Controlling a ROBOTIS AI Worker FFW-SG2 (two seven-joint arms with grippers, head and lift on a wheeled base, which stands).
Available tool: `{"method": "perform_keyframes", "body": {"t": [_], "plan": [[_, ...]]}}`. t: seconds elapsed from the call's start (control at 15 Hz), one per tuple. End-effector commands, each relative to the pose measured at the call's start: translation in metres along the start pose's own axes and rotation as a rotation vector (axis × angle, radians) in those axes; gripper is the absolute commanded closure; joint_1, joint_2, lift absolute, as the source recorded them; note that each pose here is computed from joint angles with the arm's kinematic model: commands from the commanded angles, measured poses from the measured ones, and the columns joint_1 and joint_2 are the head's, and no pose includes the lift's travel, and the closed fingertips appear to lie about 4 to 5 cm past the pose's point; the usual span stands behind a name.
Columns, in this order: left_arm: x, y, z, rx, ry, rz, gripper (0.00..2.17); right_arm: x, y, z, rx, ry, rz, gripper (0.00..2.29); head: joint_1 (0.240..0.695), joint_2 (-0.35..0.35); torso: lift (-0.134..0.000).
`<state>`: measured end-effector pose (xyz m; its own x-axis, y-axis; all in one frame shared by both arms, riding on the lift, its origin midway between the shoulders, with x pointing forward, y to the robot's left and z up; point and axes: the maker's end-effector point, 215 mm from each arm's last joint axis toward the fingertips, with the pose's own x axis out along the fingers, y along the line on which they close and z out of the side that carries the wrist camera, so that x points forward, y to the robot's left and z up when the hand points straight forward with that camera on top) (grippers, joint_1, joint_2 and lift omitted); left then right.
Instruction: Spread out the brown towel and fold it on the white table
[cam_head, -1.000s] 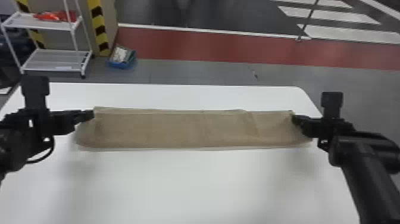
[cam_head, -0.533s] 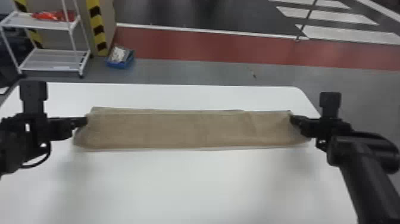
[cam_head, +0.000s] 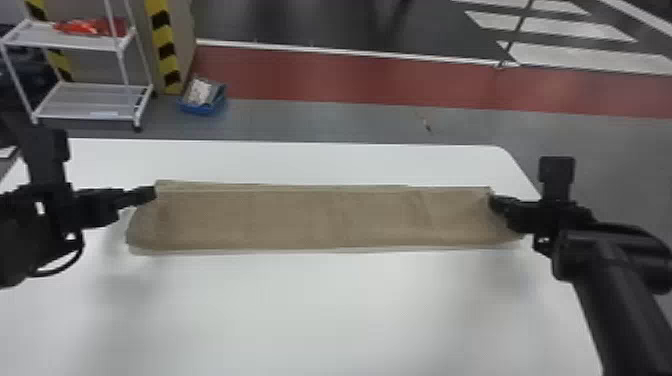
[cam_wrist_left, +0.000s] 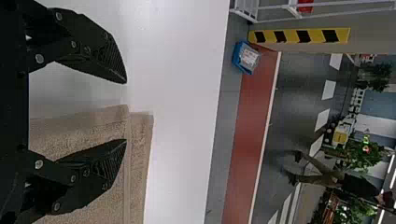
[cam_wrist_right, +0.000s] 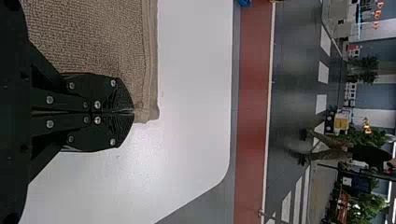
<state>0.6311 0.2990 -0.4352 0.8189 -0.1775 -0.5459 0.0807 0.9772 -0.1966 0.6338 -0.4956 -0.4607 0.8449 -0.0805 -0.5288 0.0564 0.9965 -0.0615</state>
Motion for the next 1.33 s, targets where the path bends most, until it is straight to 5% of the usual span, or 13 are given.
{"method": "perform_keyframes", "body": {"t": [0.0, 0.27, 0.6, 1.07, 1.27], "plan": [[0.000, -0.003, 0.003, -0.006, 0.000, -0.018, 0.21, 0.000, -0.001, -0.003, 0.002, 0.007, -0.001, 1.41, 0.695, -0.167, -0.124], [0.000, 0.000, -0.006, 0.025, 0.038, -0.004, 0.22, 0.000, 0.000, -0.004, 0.001, 0.009, 0.000, 1.41, 0.695, -0.170, -0.124], [0.001, 0.000, -0.014, 0.046, 0.064, 0.004, 0.52, -0.001, 0.000, -0.004, 0.000, 0.009, 0.000, 1.41, 0.695, -0.169, -0.124], [-0.004, -0.010, -0.045, 0.020, 0.170, -0.037, 0.67, -0.003, -0.001, -0.005, 0.001, 0.009, -0.001, 1.41, 0.695, -0.181, -0.124], [-0.005, -0.012, -0.039, 0.015, 0.152, -0.036, 0.73, -0.003, 0.000, -0.007, 0.006, 0.014, 0.000, 1.41, 0.695, -0.185, -0.124]]}}
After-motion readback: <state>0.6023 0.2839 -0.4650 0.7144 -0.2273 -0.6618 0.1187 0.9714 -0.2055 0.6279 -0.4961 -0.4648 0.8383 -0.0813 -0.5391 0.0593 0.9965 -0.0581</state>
